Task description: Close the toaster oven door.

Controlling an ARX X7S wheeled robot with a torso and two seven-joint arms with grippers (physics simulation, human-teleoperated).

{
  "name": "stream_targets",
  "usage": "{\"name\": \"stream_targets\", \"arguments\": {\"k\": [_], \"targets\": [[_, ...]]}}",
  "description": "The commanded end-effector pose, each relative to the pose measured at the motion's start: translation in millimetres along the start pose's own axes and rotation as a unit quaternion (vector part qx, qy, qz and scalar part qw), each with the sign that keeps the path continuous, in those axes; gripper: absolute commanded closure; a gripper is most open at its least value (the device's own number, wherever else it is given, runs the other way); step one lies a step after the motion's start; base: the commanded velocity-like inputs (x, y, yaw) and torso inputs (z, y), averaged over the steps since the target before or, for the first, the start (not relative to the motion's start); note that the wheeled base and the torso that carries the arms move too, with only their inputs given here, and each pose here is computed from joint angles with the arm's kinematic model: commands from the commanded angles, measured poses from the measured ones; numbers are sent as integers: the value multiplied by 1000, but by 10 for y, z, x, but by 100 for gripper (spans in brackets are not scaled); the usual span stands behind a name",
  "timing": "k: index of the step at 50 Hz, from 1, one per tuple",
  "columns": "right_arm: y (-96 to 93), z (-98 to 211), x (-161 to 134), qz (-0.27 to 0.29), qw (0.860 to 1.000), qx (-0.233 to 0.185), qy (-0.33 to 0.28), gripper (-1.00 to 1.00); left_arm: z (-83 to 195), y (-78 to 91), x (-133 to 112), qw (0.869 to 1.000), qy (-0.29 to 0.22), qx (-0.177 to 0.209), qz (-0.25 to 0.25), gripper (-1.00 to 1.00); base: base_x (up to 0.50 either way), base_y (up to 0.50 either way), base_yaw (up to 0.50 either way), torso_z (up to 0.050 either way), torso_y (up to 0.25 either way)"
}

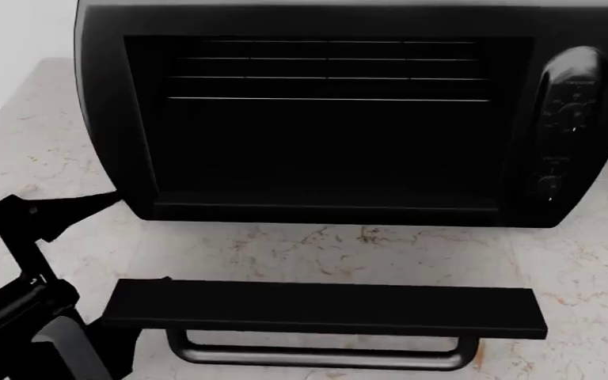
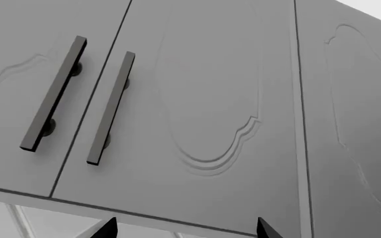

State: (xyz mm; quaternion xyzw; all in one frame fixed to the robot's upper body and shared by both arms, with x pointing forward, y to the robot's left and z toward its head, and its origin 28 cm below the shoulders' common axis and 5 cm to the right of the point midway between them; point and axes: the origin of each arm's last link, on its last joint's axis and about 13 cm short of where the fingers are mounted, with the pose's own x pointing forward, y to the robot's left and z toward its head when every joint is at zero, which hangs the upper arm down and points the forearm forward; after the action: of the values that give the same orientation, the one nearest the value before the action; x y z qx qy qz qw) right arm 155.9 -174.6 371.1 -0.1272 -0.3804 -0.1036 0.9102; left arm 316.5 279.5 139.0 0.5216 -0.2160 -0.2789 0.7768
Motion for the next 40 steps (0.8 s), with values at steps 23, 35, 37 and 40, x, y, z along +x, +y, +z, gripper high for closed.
{"name": "stream_targets", "arguments": {"k": [23, 35, 37, 40], "targets": [[-7, 43, 5, -1, 1000, 2, -4, -100, 249, 106, -5, 969, 64, -178, 158, -100, 0, 0, 0, 0, 2], [-28, 64, -25, -3, 1000, 2, -5, -100, 431, 71, -24, 941, 118, -253, 193, -100, 0, 0, 1, 1, 1], [-34, 67, -27, -4, 1000, 3, -6, -100, 465, 73, -19, 929, 136, -277, 204, -100, 0, 0, 3, 0, 5], [-35, 70, -27, -5, 1000, 3, -6, -100, 503, 74, -7, 922, 143, -293, 210, -100, 0, 0, 1, 0, 0]]}}
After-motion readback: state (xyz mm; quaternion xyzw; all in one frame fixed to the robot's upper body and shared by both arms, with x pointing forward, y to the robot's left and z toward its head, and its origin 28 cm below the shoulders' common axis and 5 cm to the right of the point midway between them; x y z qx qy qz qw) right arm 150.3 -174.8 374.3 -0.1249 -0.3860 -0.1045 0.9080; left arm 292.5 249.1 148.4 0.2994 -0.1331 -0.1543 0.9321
